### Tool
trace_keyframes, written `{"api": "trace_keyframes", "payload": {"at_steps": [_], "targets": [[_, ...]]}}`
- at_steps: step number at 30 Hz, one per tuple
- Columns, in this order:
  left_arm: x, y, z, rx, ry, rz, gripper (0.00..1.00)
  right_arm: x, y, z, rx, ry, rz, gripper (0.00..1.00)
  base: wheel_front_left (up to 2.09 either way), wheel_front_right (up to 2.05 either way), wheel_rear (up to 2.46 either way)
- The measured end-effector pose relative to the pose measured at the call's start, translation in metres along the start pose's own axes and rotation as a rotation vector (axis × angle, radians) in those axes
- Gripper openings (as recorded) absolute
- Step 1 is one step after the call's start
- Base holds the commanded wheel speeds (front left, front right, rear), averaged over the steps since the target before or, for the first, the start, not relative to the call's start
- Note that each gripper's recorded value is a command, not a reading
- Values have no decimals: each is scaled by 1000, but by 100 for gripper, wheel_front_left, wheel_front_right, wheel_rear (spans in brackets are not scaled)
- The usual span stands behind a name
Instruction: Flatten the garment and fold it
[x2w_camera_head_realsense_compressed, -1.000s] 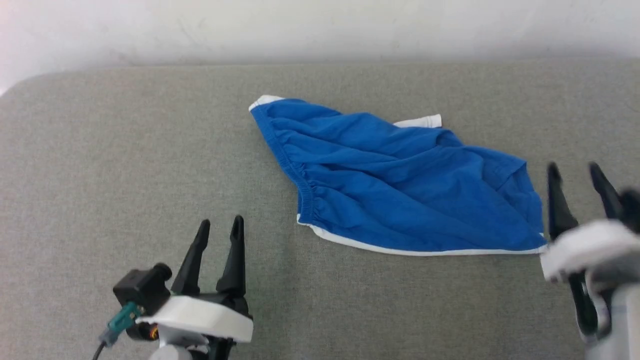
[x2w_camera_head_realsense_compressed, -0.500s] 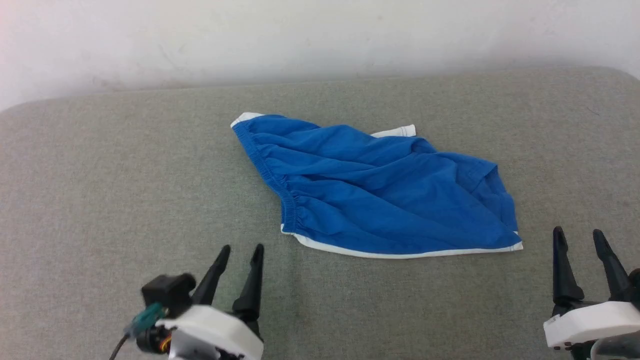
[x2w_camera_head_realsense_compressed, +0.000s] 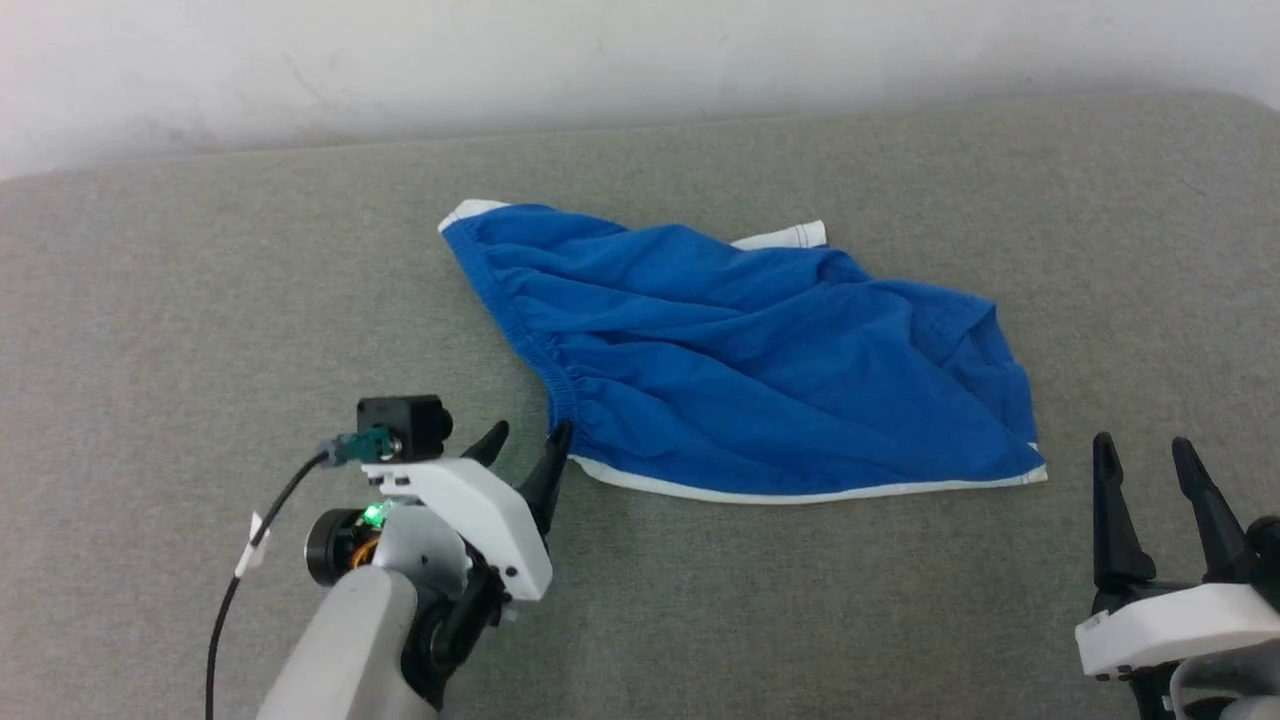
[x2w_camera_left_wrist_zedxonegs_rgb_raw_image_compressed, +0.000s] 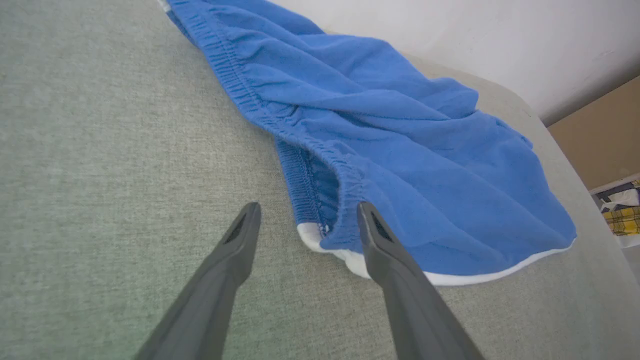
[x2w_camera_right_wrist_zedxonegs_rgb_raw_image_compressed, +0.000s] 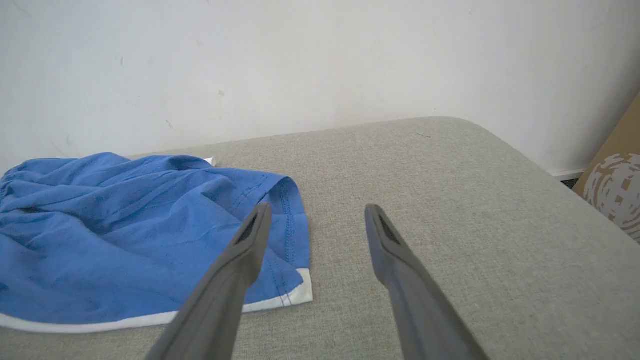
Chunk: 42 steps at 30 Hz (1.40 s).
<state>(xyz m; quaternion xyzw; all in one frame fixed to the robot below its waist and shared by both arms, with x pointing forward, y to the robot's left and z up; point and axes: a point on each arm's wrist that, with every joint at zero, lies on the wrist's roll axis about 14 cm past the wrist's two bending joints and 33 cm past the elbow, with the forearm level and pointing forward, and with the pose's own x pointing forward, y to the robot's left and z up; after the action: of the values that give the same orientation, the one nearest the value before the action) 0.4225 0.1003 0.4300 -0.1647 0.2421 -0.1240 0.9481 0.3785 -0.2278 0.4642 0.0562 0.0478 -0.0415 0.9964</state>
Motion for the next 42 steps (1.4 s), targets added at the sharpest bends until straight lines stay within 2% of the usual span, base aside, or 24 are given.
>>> {"api": "trace_keyframes", "payload": {"at_steps": [7, 13, 17, 19, 20, 21, 27, 34, 38, 42], "targets": [[19, 9, -19, -20, 128, 38, 100, 0, -12, -8, -2, 19, -38, 100, 0, 0, 0], [33, 3, -26, -59, 200, 15, 100, 0, -19, -15, -1, 36, -61, 100, 0, 0, 0], [37, -1, -31, -45, 250, 3, 100, 0, -22, -21, 5, 49, -70, 100, 0, 0, 0], [39, -2, -33, -37, 272, -3, 63, 1, -22, -23, 5, 54, -71, 100, 0, 0, 0], [39, -1, -34, -33, 284, -3, 22, 1, -22, -24, 5, 55, -72, 100, 0, 0, 0], [39, 0, -36, -28, 298, -3, 0, 1, -23, -25, 5, 57, -73, 100, 0, 0, 0], [36, -3, -41, -41, 337, -25, 0, 7, -20, -27, 15, 55, -67, 100, 0, 0, 0], [24, -11, -40, -146, 253, -46, 0, 18, 5, -24, 8, 60, 8, 100, 0, 0, 0], [12, -9, -43, -176, 222, -39, 0, 20, 22, -41, 8, 179, 57, 100, 0, 0, 0], [4, -8, -44, -194, 208, -30, 0, 19, 20, -59, -41, 320, 56, 100, 0, 0, 0]]}}
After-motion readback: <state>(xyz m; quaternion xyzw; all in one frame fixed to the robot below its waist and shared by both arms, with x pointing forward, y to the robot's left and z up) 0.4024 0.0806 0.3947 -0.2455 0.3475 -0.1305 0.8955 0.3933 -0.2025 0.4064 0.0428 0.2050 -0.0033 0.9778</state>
